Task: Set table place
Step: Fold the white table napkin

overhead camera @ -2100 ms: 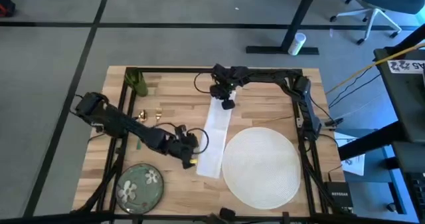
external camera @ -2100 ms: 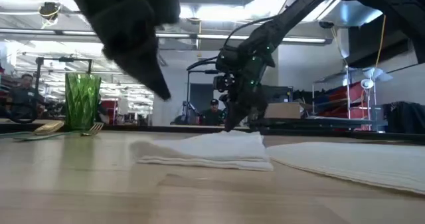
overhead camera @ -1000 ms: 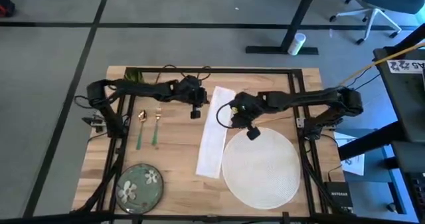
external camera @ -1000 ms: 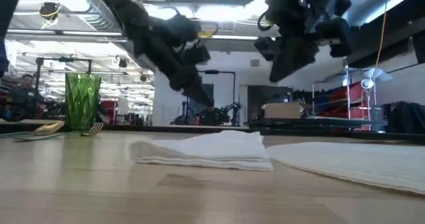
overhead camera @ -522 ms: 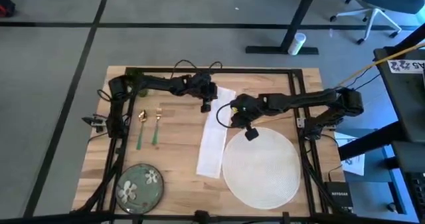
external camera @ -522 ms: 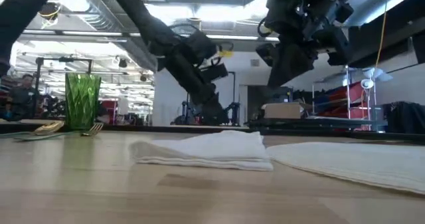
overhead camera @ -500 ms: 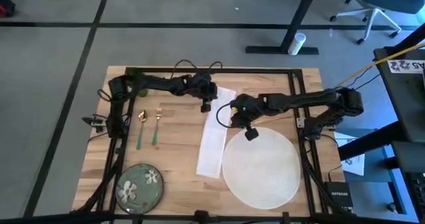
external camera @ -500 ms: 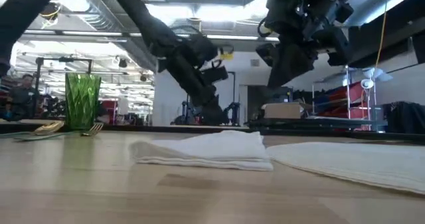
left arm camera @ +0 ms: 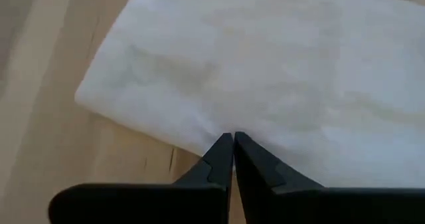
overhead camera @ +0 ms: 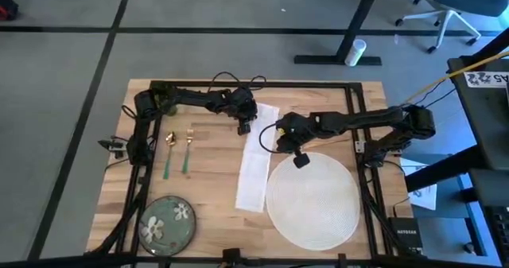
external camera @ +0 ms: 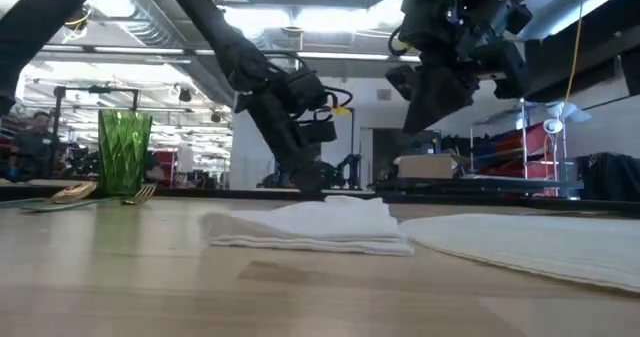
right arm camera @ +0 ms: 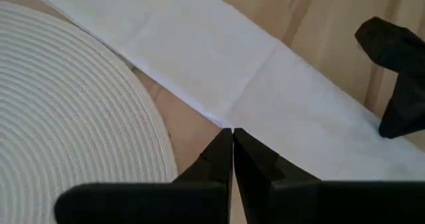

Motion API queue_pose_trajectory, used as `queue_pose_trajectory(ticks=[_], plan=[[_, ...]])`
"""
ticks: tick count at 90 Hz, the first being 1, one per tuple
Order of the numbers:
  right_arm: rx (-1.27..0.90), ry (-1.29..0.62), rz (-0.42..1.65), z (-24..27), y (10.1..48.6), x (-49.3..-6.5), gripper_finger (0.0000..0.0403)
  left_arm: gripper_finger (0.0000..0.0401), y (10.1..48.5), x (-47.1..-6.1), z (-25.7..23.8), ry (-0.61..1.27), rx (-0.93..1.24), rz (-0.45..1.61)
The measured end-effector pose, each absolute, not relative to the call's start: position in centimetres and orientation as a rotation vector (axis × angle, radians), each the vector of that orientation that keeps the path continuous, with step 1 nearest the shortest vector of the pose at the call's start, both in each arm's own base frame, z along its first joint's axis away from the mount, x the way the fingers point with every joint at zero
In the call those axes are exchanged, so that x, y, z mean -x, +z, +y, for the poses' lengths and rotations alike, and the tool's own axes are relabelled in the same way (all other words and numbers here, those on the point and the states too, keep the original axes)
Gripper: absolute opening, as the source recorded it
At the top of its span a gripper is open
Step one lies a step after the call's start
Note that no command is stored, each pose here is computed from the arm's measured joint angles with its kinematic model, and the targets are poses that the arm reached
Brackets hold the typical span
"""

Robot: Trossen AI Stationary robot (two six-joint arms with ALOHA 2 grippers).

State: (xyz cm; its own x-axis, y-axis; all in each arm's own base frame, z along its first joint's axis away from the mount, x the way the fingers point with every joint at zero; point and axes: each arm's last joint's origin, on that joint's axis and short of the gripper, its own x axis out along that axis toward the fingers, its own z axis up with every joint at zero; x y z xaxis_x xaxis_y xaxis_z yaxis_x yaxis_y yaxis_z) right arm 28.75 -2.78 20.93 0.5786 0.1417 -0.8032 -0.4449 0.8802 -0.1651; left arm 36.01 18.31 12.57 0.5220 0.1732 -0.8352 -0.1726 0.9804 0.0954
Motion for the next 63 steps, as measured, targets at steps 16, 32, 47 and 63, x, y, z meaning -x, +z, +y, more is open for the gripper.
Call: queue_pose_trajectory(ticks=[16, 32, 47, 63], plan=[[0.368, 0.356, 0.908, -2.8, 20.8, -28.6, 0.0, 0.0, 12.5, -35.6, 18.2, 0.254, 0.004, 1.061], [0.373, 0.361, 0.91, -2.8, 20.8, -28.6, 0.0, 0.0, 13.0, -34.6, 18.0, 0.309, 0.013, 1.094], [0.376, 0.363, 0.91, -2.8, 20.8, -28.6, 0.0, 0.0, 13.9, -33.2, 17.4, 0.344, 0.027, 1.107], [0.391, 0.376, 0.921, -2.7, 20.7, -28.5, 0.0, 0.0, 14.2, -31.8, 16.3, 0.368, 0.032, 1.123]])
